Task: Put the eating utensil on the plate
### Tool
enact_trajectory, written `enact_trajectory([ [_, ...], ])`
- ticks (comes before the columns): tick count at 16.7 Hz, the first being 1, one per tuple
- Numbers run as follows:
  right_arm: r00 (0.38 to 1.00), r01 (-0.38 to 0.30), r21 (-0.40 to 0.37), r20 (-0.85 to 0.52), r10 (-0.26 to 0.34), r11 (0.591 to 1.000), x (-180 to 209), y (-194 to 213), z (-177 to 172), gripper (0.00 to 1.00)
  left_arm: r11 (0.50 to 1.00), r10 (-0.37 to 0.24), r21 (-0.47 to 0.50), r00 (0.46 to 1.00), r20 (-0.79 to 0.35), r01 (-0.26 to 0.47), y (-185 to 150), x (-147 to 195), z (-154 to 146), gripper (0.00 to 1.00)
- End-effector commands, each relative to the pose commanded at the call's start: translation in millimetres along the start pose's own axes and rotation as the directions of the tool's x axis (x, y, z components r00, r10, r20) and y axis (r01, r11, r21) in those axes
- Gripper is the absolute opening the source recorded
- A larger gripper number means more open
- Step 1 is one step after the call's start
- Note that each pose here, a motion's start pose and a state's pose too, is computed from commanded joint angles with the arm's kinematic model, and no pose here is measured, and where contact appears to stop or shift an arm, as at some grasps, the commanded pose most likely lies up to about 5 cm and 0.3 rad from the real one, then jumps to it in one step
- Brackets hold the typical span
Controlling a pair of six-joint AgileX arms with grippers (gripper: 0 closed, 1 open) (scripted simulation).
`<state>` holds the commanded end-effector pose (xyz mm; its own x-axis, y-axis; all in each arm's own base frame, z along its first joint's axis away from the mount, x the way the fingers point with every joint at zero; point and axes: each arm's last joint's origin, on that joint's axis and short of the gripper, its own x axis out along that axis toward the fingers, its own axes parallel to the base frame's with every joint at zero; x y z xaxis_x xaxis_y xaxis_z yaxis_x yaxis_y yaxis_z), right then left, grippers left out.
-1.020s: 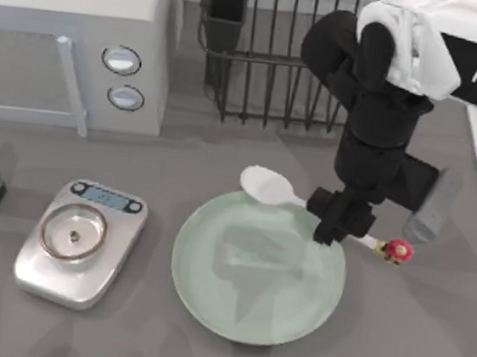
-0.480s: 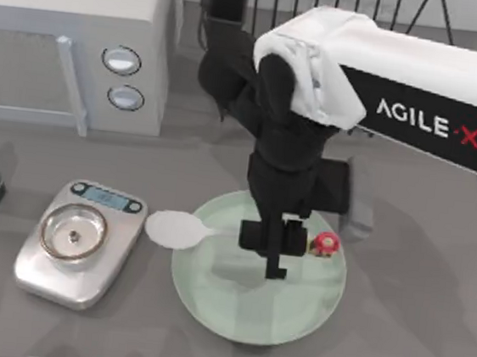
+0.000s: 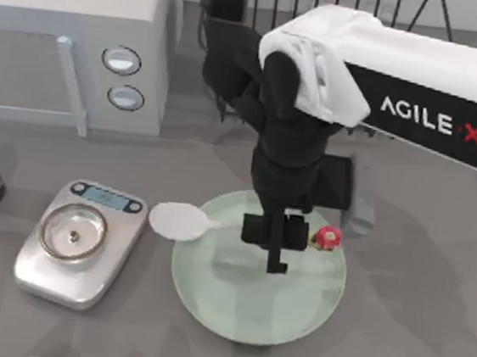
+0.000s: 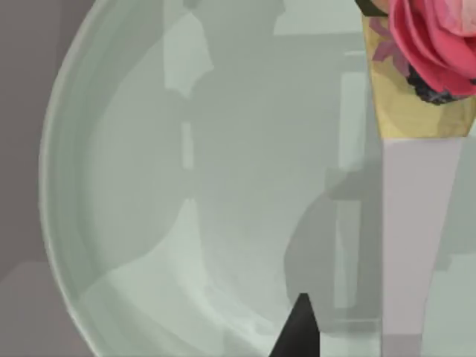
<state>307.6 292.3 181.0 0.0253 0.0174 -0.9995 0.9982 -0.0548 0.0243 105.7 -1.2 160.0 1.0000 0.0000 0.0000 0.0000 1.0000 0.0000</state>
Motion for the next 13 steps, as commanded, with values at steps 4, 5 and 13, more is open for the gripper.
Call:
enact_trajectory([
  [4,0.998,-0.053,0.035,-0.014,0.054,0.998,-1,11,6,0.0,1.0,0.0,0.0,1.0,0.0,0.0,0,0,0,1.0],
  [5,0.998,-0.066,0.043,-0.019,0.067,0.997,-1,13,7,0.0,1.0,0.0,0.0,1.0,0.0,0.0,0,0,0,1.0],
  [13,0.992,-0.103,0.056,-0.062,0.107,0.993,1,18,8,0.0,1.0,0.0,0.0,1.0,0.0,0.0,0,0,0,1.0],
])
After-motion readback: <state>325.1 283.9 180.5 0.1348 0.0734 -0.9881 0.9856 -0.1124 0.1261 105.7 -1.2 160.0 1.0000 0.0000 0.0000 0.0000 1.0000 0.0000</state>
